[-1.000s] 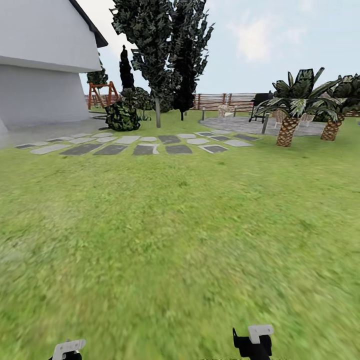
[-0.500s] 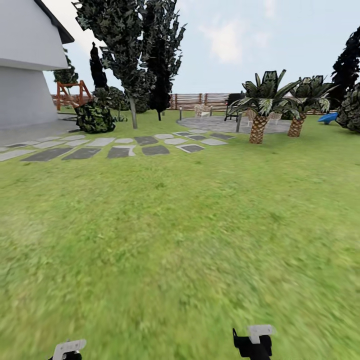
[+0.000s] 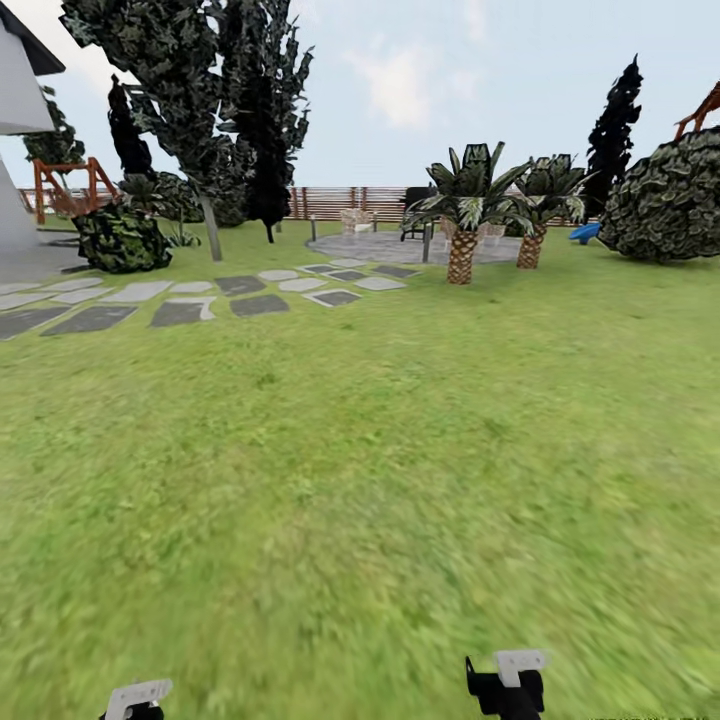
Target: In the garden, pick up the pesticide atomizer on the floor and spray pesticide onto both trees until each tree trunk is fully covered.
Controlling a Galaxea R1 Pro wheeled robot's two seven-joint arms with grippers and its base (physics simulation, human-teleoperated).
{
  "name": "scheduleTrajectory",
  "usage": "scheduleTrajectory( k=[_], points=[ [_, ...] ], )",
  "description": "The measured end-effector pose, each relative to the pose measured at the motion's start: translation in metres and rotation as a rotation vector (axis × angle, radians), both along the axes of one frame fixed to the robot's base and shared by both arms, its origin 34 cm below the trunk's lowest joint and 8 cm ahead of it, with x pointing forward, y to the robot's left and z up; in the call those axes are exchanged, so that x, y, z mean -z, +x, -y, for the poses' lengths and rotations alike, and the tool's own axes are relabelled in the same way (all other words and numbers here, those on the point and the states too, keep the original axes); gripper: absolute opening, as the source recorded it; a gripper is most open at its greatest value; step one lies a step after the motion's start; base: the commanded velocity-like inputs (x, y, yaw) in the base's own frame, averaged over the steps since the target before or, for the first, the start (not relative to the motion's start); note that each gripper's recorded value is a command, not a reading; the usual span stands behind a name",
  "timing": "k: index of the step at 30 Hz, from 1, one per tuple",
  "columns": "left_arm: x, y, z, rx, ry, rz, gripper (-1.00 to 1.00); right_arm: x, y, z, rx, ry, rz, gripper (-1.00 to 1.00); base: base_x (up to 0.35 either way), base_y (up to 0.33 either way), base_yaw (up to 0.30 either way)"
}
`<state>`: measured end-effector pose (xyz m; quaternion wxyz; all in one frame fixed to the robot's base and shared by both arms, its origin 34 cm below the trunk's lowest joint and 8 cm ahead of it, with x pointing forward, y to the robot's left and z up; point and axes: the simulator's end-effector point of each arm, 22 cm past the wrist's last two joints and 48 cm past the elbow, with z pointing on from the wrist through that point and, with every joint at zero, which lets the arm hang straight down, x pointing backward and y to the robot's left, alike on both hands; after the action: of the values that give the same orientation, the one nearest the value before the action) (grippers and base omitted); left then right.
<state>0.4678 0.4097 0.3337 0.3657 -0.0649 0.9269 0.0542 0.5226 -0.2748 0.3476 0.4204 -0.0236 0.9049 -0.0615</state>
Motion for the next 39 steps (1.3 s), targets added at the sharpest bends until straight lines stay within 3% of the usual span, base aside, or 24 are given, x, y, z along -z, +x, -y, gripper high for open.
scheduleTrajectory(
  k=[39],
  points=[
    [0.0,0.0,0.0,0.0,0.0,0.0,-1.0,0.0,0.0,-0.0001,0.0,0.0,0.0,1.0,0.178,-0.239,-0.269]
  ],
)
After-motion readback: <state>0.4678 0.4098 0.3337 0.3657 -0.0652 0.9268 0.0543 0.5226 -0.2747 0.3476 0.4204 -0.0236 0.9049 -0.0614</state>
